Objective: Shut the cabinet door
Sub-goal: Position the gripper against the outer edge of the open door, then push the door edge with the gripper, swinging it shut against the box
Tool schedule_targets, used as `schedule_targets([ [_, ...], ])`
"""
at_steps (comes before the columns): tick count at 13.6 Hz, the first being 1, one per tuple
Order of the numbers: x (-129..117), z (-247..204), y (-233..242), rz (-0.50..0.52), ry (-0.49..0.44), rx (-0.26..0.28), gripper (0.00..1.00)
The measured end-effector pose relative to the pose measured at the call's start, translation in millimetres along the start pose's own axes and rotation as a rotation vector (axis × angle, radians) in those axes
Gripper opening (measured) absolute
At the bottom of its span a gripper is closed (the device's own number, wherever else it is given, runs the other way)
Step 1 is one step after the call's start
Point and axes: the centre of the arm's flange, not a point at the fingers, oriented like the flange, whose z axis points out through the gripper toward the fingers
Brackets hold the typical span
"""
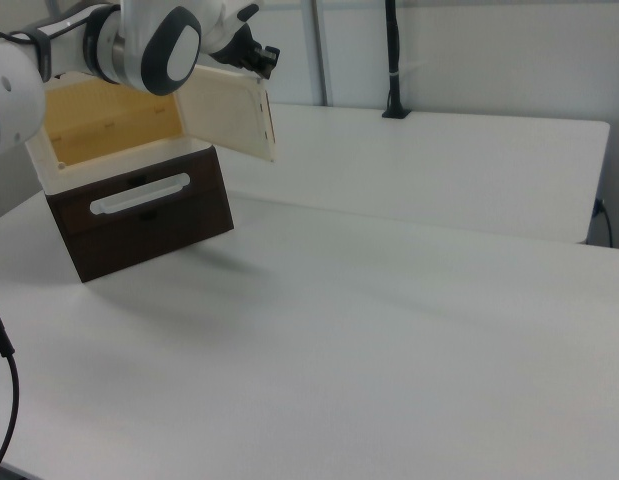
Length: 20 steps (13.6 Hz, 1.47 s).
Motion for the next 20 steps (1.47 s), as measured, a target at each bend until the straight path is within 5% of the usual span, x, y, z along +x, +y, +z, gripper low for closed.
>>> schedule_targets([
  [12, -8, -21, -41, -0.015, -0.197, 0.089, 0.01],
  [20, -29, -75, -137, -0.058, -0.429, 0.311, 0.01],
])
